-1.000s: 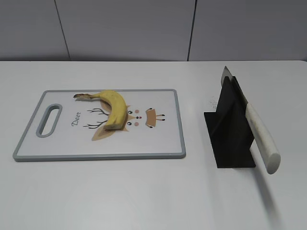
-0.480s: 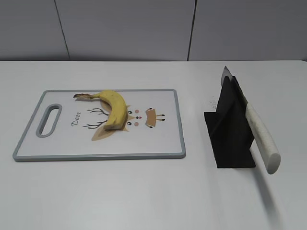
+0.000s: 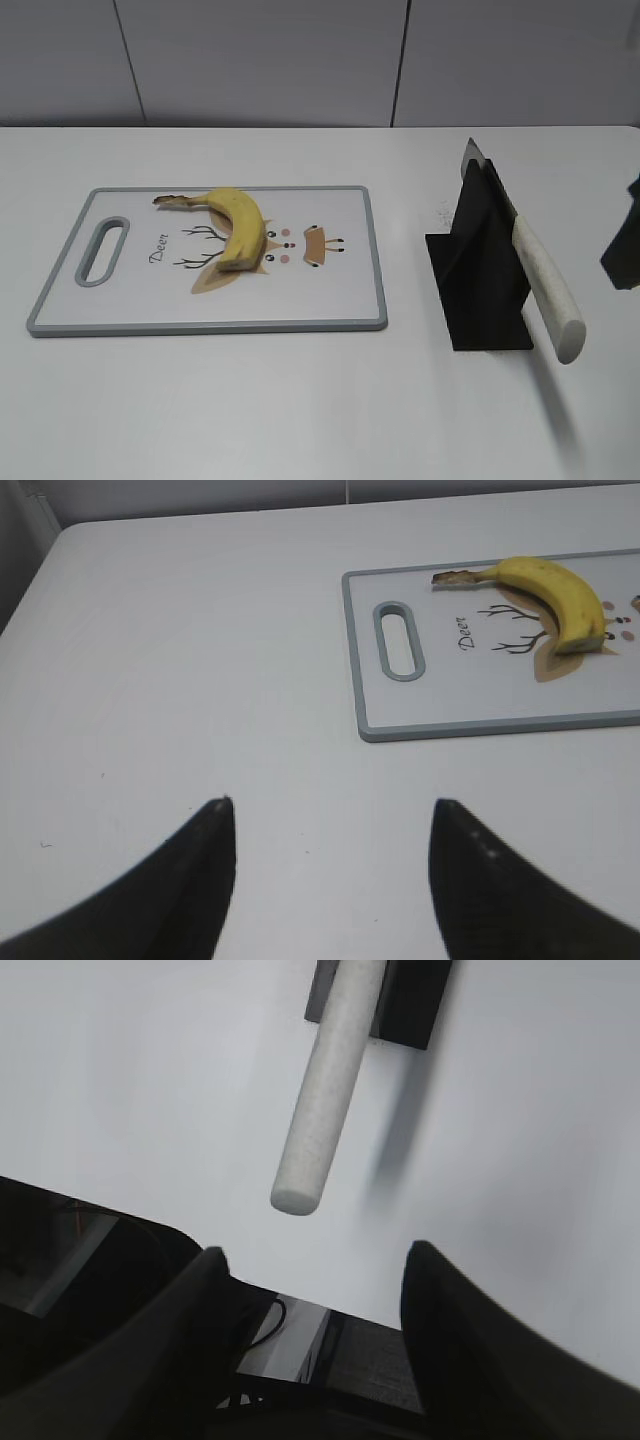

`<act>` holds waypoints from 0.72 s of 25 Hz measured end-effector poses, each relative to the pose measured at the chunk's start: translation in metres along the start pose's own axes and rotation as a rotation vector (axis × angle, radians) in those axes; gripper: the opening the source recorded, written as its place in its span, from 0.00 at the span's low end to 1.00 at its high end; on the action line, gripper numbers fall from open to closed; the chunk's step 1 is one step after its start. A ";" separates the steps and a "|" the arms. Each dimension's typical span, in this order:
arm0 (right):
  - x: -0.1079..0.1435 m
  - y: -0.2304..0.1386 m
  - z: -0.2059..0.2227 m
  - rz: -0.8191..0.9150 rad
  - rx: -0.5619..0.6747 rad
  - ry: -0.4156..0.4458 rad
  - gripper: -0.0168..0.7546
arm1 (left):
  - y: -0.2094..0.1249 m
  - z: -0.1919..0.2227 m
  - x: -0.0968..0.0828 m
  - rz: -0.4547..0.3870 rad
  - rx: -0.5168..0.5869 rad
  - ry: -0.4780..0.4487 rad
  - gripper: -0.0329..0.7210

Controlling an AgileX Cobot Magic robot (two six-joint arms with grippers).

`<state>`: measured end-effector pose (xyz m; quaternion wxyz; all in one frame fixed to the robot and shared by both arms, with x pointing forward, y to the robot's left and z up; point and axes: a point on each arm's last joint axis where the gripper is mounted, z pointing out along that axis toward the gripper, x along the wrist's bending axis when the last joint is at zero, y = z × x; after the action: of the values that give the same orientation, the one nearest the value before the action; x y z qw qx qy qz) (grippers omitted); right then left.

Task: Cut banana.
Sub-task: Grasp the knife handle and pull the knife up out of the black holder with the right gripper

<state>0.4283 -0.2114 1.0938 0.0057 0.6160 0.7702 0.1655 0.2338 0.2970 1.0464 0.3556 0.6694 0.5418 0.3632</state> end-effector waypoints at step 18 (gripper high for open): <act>0.007 0.037 0.078 0.092 0.133 -0.065 0.57 | 0.000 0.000 0.000 0.000 0.000 -0.001 0.82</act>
<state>0.4786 -0.1785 1.0309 -0.0178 0.6546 0.7499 0.0937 0.2338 0.2969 1.0464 0.3559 0.6694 0.5418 0.3629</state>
